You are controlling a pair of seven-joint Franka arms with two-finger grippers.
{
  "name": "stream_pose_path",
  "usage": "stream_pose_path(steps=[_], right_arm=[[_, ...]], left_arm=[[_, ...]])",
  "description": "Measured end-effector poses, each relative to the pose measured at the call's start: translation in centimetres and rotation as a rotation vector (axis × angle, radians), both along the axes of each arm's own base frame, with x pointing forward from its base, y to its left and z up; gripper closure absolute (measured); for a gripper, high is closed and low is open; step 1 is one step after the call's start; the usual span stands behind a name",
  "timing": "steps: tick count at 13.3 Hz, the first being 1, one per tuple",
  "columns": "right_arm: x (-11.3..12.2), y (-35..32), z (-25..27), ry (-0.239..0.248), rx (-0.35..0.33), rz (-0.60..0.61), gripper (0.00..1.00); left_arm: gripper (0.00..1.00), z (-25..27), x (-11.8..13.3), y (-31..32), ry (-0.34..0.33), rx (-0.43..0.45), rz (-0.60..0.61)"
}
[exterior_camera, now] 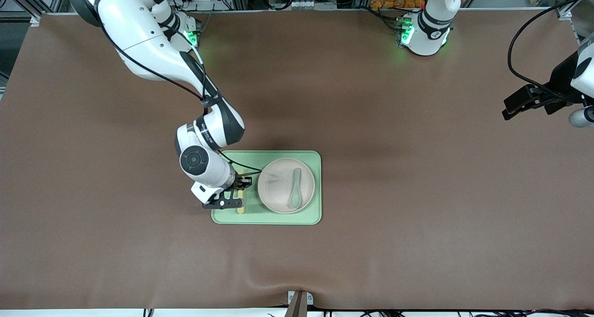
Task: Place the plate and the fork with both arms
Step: 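Move the fork off the plate and lay it on the tray, then open the right gripper and raise it away from the fork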
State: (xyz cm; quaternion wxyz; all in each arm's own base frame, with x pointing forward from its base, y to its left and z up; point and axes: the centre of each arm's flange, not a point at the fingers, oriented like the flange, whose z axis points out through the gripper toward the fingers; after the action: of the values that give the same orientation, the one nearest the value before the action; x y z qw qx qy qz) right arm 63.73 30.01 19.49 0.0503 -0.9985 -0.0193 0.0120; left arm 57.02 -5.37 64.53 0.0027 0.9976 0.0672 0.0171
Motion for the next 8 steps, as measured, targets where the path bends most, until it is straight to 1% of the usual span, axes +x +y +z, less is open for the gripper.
stream_pose_path(steps=[2,3,4,5,6,7,8], right_arm=[[0.1,0.1,0.4,-0.01,0.004,0.0,0.62],[0.2,0.1,0.9,-0.016,0.007,0.0,0.5],[0.3,0.2,1.5,-0.021,0.009,0.001,0.41],[0.4,0.2,2.4,-0.018,0.008,0.003,0.3],[0.5,0.3,3.4,-0.004,0.003,0.005,0.21],[0.6,0.2,4.7,0.019,-0.006,0.007,0.1],[0.6,0.2,6.1,0.045,-0.016,0.001,0.01]], left_arm=[[0.0,0.1,-0.1,0.0,-0.002,0.0,0.0],[0.0,0.2,-0.1,0.0,-0.003,0.0,-0.001],[0.0,0.3,-0.1,0.0,-0.004,0.0,-0.001],[0.0,0.3,-0.2,0.0,-0.005,0.0,-0.001],[0.0,0.3,-0.2,0.0,-0.005,0.0,-0.001],[0.0,0.3,-0.2,0.0,-0.005,0.0,-0.001],[0.0,0.3,-0.2,-0.1,-0.005,0.0,-0.001]])
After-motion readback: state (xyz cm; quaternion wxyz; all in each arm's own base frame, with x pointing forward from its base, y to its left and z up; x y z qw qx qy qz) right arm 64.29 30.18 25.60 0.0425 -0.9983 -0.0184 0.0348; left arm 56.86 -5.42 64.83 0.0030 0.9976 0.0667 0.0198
